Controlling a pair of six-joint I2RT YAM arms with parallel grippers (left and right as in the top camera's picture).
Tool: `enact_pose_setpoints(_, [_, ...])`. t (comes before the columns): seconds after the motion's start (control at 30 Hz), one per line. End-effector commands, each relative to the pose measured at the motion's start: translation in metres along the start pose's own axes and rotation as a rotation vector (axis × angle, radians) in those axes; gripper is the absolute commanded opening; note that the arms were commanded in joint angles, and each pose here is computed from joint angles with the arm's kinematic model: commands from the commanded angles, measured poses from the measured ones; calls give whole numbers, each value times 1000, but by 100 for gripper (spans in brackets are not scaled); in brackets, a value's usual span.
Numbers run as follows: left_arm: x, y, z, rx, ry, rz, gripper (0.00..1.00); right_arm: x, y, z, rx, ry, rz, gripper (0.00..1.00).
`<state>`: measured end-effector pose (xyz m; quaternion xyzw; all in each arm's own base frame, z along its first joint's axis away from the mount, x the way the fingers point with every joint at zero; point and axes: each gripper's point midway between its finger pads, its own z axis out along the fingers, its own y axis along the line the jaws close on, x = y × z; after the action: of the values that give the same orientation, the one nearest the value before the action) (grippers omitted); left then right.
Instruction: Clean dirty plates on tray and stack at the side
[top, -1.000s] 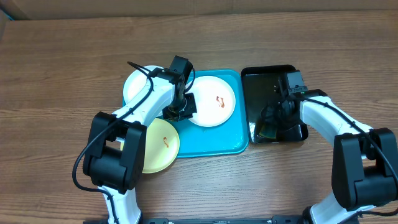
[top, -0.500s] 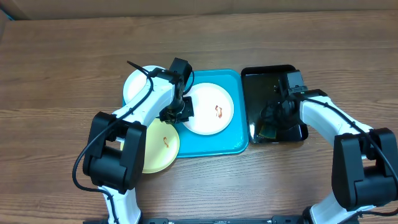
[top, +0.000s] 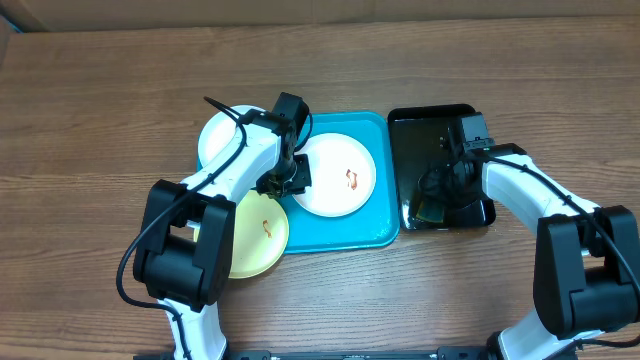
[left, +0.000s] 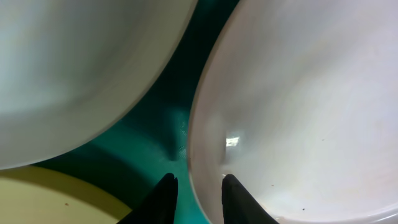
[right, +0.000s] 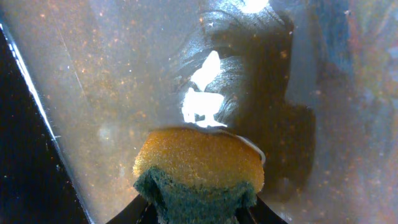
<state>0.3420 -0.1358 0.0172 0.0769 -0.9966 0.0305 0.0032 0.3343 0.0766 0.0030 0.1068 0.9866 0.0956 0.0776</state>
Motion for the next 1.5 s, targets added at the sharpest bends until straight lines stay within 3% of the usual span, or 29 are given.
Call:
enact_pose_setpoints(0.0, [4, -3, 10, -21, 2, 34, 27, 8, -6, 5, 28, 22, 1, 32])
enact_pose_setpoints(0.37, [0, 0, 10, -42, -21, 36, 23, 8, -6, 5, 28, 22, 2, 33])
enact_pose_setpoints(0.47, [0, 0, 10, -45, -24, 36, 14, 7, -6, 5, 27, 22, 1, 37])
enact_pose_setpoints(0.6, [0, 0, 10, -44, -24, 36, 10, 8, -6, 5, 28, 22, 2, 39])
enact_pose_setpoints(0.63, [-1, 0, 10, -44, -25, 36, 10, 8, -6, 5, 27, 22, 2, 40])
enact_pose_setpoints(0.73, [-1, 0, 10, -43, -26, 36, 24, 8, -6, 5, 27, 22, 1, 41])
enact_pose_setpoints(1.13, [-1, 0, 10, -44, -26, 36, 26, 8, -6, 5, 28, 25, 2, 42])
enact_pose_setpoints(1.3, [-1, 0, 10, -44, -26, 36, 26, 9, -6, 5, 29, 26, 2, 52])
enact_pose_setpoints(1.47, [-1, 0, 10, -43, -27, 32, 25, 10, -7, 5, 30, 30, 3, 54])
